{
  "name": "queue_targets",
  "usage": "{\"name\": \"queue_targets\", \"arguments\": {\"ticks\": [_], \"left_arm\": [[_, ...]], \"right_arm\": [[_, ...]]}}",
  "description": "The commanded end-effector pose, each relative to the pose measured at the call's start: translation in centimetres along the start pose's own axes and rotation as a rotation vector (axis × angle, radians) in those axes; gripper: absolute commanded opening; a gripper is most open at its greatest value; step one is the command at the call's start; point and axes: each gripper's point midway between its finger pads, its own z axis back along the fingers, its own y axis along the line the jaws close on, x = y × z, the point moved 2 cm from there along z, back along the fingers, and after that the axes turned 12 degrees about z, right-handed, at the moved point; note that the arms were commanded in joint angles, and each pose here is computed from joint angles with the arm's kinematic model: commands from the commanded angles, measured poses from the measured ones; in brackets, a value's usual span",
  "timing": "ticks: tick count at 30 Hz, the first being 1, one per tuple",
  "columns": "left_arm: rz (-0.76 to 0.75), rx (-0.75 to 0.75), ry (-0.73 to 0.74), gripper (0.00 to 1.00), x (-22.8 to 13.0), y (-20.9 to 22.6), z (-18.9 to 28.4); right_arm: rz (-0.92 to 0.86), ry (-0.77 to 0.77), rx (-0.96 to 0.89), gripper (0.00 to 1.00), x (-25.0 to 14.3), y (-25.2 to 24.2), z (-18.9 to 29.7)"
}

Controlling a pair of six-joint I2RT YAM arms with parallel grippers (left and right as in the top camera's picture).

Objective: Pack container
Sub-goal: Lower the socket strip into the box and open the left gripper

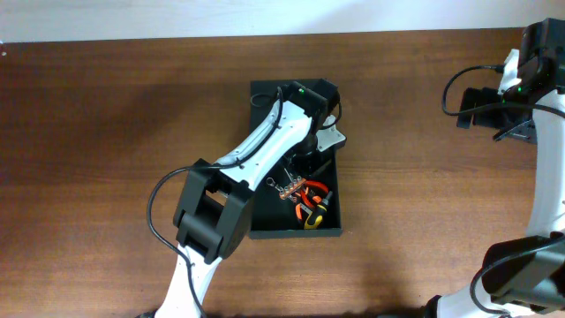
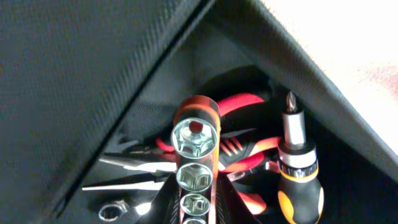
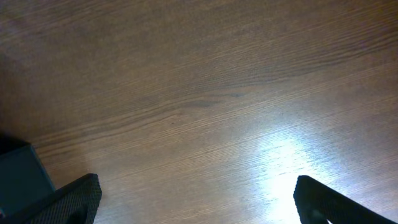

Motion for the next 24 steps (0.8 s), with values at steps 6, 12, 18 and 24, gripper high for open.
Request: {"name": "queue_targets", "arguments": {"ticks": [6, 12, 18, 24], "left_arm": [[-0.008, -0.024, 0.008, 0.33, -0.1, -0.1, -0.3], [0.003, -0.024, 0.008, 0.45, 0.0, -0.1, -0.3], [0.046, -0.021, -0.031, 0.45, 0.8, 0.1, 0.9], [0.05, -0.013, -0.175, 0.47, 2.3, 0.0, 8.8]], "right_arm": [[-0.014, -0.007, -0.011, 0.99, -0.1, -0.3, 0.3], [-0.014, -0.007, -0.011, 0.99, -0.1, -0.3, 0.3], [-0.014, -0.007, -0.011, 0.99, -0.1, -0.3, 0.3], [-0.014, -0.007, -0.011, 0.99, -0.1, -0.3, 0.3]]}}
